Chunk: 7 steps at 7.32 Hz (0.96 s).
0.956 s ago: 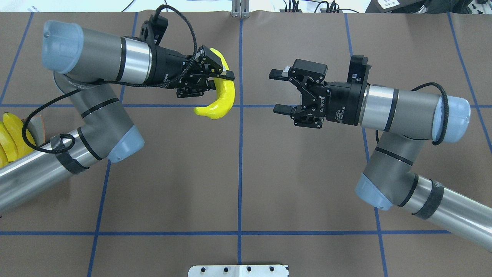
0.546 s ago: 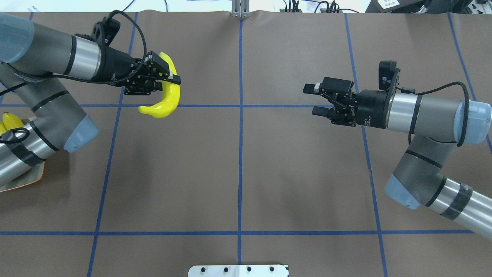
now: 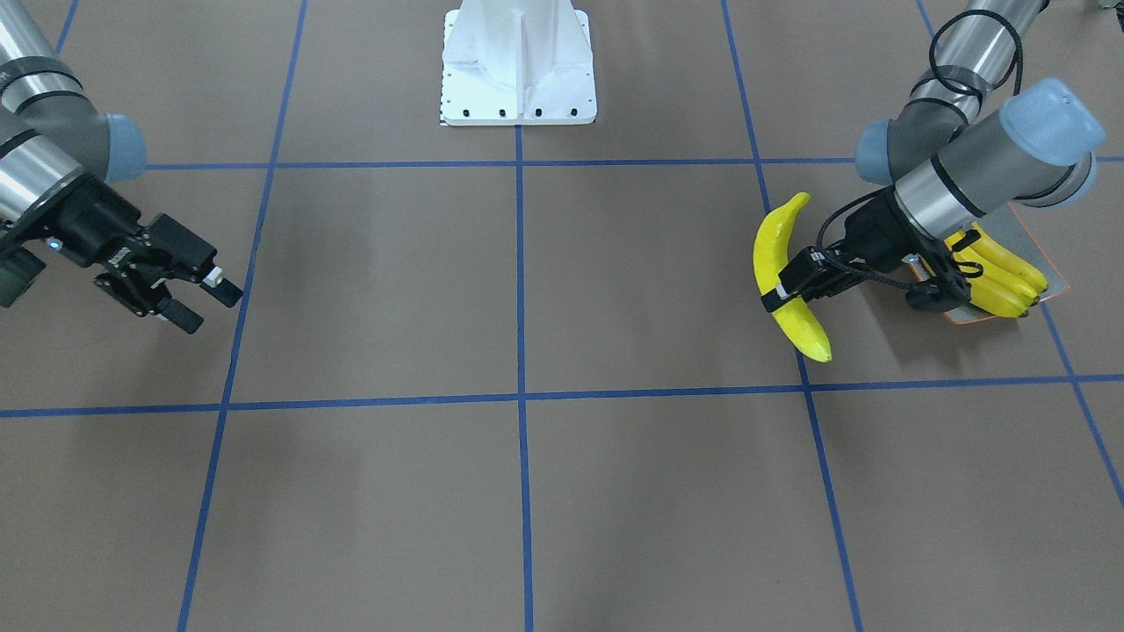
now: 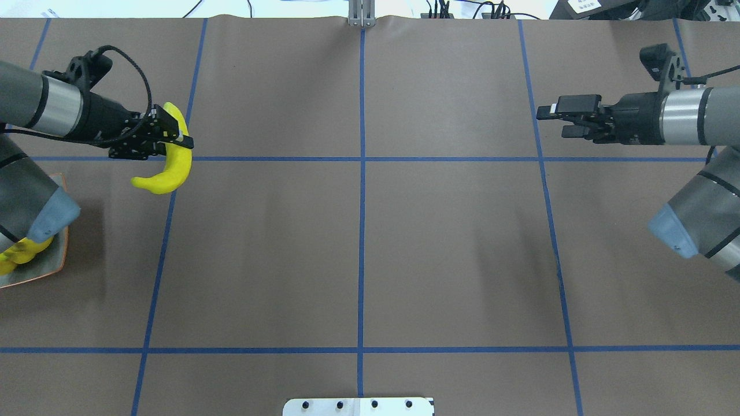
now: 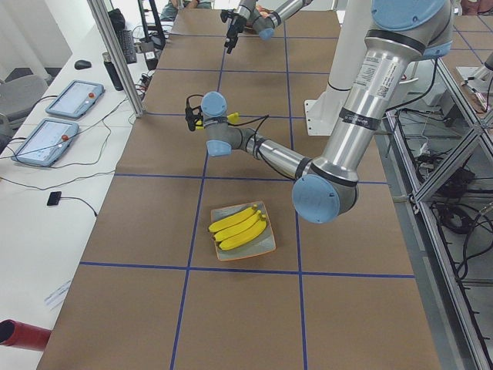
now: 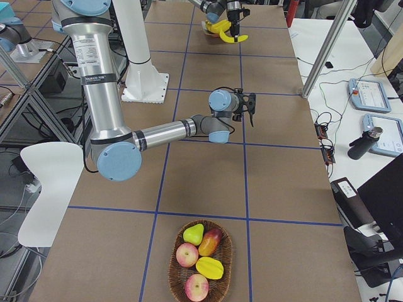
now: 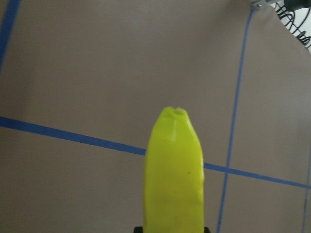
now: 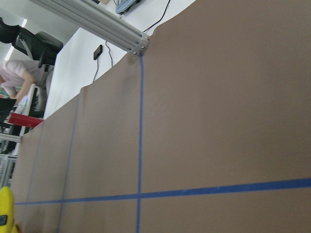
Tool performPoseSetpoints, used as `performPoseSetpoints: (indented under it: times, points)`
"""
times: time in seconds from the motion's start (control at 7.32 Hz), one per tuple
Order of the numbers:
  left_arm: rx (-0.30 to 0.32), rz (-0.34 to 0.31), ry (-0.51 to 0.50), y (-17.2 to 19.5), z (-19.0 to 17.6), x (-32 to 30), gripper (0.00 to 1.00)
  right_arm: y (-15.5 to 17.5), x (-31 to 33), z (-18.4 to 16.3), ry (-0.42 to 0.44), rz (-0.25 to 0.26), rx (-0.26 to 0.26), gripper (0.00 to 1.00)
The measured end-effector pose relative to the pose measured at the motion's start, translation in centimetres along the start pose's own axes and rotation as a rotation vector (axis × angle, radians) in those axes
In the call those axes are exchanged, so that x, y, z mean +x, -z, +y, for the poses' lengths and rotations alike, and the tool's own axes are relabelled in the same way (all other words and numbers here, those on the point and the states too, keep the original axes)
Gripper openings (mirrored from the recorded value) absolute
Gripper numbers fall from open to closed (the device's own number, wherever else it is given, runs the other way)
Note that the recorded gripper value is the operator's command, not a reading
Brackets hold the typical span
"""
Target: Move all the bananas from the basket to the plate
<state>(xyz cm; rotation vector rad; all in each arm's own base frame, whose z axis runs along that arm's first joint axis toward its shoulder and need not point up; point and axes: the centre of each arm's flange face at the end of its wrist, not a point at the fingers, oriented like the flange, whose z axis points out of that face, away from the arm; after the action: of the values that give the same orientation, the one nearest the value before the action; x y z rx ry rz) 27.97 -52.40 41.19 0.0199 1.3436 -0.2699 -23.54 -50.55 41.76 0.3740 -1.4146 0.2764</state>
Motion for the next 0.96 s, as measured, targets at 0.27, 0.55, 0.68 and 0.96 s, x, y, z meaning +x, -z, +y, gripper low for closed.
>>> performPoseSetpoints:
  times: [0.27,0.55,0.68,0.96]
  points:
    - [0.013,-0.069,-0.088,4.7,-2.1,-6.7,0.00,2.3,3.9,-2.2,0.097,0.134,-0.003,1.00]
    - [0.030,-0.136,-0.131,9.5,-3.9,-12.0,0.00,5.0,8.2,-4.1,0.196,0.262,-0.030,1.00]
    - [0.033,-0.178,-0.111,10.9,-3.8,-15.3,0.00,6.3,10.1,-5.0,0.236,0.319,-0.045,1.00]
    - [0.057,-0.302,-0.069,12.1,-3.2,-20.9,0.00,8.3,12.6,-7.0,0.283,0.412,-0.088,1.00]
